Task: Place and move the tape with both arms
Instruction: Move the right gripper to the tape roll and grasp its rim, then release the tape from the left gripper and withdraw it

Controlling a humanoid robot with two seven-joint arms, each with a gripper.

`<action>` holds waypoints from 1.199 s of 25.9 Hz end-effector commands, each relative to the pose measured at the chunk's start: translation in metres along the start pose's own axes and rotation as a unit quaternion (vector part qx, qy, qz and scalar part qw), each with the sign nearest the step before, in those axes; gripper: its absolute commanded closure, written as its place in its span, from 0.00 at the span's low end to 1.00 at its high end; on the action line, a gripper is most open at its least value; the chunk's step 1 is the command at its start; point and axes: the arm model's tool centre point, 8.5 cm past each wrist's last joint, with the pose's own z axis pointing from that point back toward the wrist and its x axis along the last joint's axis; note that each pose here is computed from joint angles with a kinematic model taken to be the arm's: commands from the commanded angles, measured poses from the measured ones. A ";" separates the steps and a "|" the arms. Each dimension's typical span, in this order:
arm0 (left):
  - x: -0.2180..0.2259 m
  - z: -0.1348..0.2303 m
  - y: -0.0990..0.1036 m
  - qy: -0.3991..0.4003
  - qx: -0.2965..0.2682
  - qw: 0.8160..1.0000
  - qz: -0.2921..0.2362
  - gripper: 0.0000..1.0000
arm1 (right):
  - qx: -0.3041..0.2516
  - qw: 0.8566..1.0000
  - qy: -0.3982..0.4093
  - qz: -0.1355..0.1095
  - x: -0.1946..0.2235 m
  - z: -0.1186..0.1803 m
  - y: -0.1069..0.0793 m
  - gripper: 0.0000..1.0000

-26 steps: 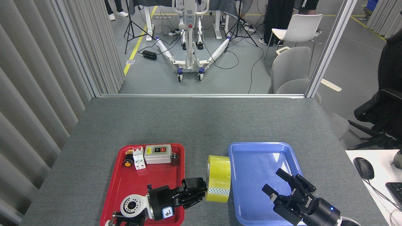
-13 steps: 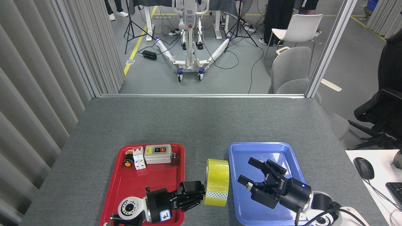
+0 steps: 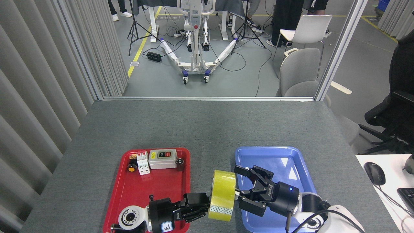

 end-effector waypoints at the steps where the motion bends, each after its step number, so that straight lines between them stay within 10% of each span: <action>1: 0.000 0.001 0.000 0.000 0.000 1.000 0.000 1.00 | 0.011 1.000 -0.015 0.003 0.006 -0.009 0.003 0.13; 7: -0.001 0.005 0.002 0.000 0.002 1.000 -0.002 1.00 | 0.011 1.000 -0.021 0.002 0.009 -0.014 0.005 0.20; 19: -0.006 0.012 0.000 0.004 0.009 1.000 -0.002 1.00 | 0.024 0.999 -0.026 0.008 0.011 -0.016 0.008 0.64; 31: -0.008 0.018 0.002 0.009 0.013 1.000 -0.002 1.00 | 0.026 0.999 -0.024 0.005 0.011 -0.013 0.012 0.68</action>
